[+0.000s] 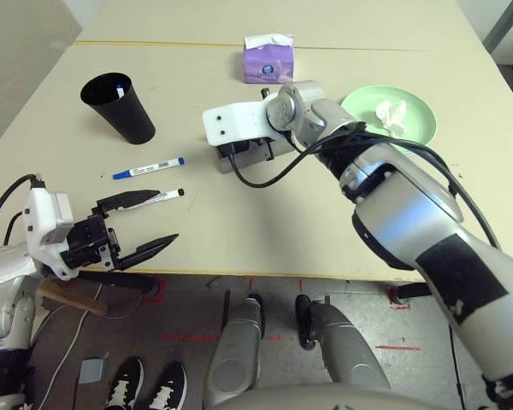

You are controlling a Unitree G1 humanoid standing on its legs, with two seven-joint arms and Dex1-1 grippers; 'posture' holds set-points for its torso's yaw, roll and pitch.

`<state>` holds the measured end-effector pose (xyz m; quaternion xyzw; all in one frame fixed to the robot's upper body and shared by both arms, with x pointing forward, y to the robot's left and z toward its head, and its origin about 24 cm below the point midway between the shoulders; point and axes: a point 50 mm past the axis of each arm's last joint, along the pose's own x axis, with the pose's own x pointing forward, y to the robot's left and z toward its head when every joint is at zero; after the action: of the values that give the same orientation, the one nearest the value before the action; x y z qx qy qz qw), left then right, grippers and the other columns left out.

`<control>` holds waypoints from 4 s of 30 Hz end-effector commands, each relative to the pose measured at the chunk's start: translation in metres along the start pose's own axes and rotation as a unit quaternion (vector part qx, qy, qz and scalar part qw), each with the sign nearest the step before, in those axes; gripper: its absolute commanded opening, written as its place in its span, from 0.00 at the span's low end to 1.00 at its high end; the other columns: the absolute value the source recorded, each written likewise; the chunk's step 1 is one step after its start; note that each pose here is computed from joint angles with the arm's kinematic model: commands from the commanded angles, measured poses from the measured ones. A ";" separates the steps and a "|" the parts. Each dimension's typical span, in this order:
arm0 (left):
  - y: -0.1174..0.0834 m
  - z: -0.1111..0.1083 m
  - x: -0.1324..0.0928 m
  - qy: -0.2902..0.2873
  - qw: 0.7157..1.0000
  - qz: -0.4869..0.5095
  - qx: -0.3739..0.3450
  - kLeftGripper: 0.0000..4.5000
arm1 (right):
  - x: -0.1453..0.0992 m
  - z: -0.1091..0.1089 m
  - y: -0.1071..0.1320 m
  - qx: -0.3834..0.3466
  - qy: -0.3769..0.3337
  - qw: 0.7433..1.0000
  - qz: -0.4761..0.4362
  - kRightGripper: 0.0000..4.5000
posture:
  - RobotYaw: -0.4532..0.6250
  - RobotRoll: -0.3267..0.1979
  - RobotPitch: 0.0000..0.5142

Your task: Organize and tidy the items on the table.

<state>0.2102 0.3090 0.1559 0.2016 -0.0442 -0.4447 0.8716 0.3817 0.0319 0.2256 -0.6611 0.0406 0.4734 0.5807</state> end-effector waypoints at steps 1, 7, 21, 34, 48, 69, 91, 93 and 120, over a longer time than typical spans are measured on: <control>-0.001 -0.006 0.003 0.004 1.000 -0.008 -0.008 1.00 | -0.003 -0.002 -0.001 0.007 0.003 1.000 0.009 0.19 | 0.56 0.62 0.53; 0.004 -0.010 0.009 0.000 1.000 -0.011 -0.008 1.00 | -0.013 -0.006 -0.012 0.013 0.008 1.000 -0.009 0.65 | 0.53 0.62 0.51; 0.017 -0.021 0.019 -0.011 1.000 -0.015 -0.018 1.00 | -0.081 -0.033 -0.052 0.026 0.042 0.999 -0.017 1.00 | 0.43 0.62 0.47; 0.027 -0.022 0.016 -0.006 1.000 0.024 -0.006 1.00 | -0.169 -0.071 -0.030 0.346 -0.281 0.889 -0.107 1.00 | 0.43 0.62 0.45; 0.061 -0.017 0.019 0.047 0.987 0.154 -0.026 1.00 | -0.179 -0.126 0.172 0.525 -0.346 0.774 -0.074 1.00 | 0.37 0.62 0.46; 0.098 -0.013 0.074 0.026 0.947 0.304 -0.098 0.15 | -0.141 -0.146 0.242 0.447 -0.415 0.781 -0.131 1.00 | 0.37 0.62 0.51; 0.097 -0.025 0.139 0.031 0.964 0.246 -0.099 0.01 | -0.148 -0.158 0.237 0.478 -0.360 0.762 -0.247 1.00 | 0.30 0.62 0.48; 0.094 -0.026 0.145 0.031 0.966 0.235 -0.098 0.01 | -0.148 -0.158 0.236 0.478 -0.357 0.763 -0.248 1.00 | 0.30 0.62 0.48; 0.060 -0.042 0.139 0.077 0.991 0.081 -0.076 0.01 | -0.145 -0.152 0.236 0.472 -0.390 0.765 -0.197 1.00 | 0.30 0.62 0.45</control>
<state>0.3559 0.2418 0.1430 0.1575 -0.0016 -0.3394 0.9274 0.2517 -0.2387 0.1358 -0.0591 -0.1135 0.4734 0.8715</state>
